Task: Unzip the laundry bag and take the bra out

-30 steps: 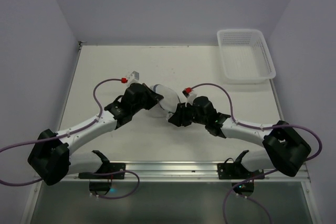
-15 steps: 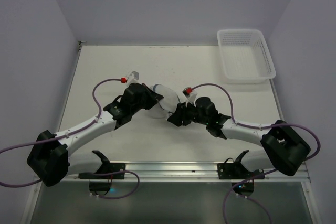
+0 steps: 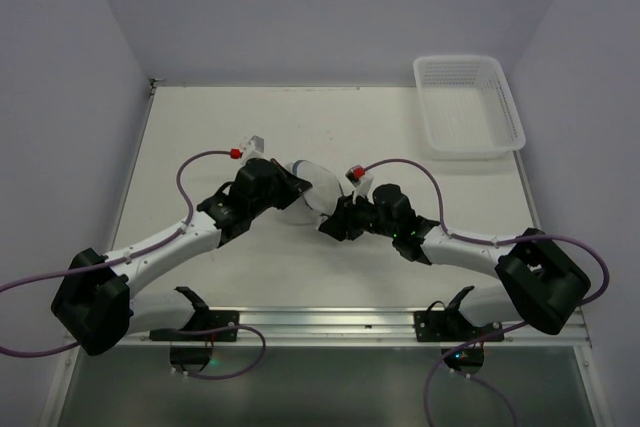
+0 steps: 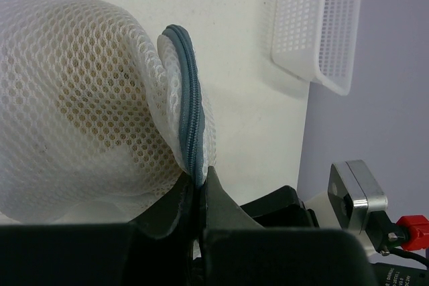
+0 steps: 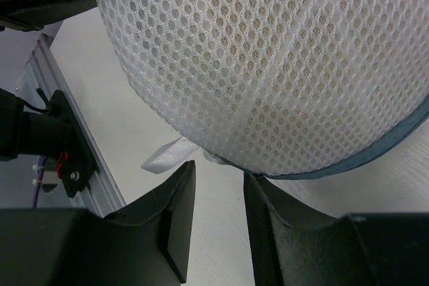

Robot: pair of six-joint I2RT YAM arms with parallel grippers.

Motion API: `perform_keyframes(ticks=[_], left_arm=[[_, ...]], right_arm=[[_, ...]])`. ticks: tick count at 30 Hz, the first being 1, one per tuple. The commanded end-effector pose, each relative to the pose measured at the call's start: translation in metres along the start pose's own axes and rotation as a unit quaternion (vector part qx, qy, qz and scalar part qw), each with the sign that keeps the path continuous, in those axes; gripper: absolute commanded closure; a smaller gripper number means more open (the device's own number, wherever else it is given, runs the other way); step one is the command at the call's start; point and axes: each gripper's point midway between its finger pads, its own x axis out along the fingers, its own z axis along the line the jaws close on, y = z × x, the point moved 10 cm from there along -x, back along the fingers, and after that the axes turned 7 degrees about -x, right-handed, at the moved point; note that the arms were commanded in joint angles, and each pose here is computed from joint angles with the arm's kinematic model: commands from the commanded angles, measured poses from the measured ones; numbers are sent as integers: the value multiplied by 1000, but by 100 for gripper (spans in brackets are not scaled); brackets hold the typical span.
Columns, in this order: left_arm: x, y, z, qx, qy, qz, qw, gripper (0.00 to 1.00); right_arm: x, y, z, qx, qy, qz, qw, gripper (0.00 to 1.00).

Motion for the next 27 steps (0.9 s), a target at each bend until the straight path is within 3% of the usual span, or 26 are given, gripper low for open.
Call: perform_keyframes(ticks=[1, 14, 19, 27], left_arm=[[-5, -3, -16, -13, 34, -2, 999, 100], [-5, -2, -14, -30, 35, -5, 999, 100], [-5, -3, -15, -29, 36, -9, 999, 100], [-5, -9, -11, -22, 30, -20, 999, 100]], right_arm=[[4, -27, 8, -28, -20, -61, 998, 64], [1, -37, 9, -4, -5, -95, 995, 84], [-1, -29, 2, 1, 14, -91, 996, 99], [-21, 2, -16, 5, 64, -63, 996, 100]])
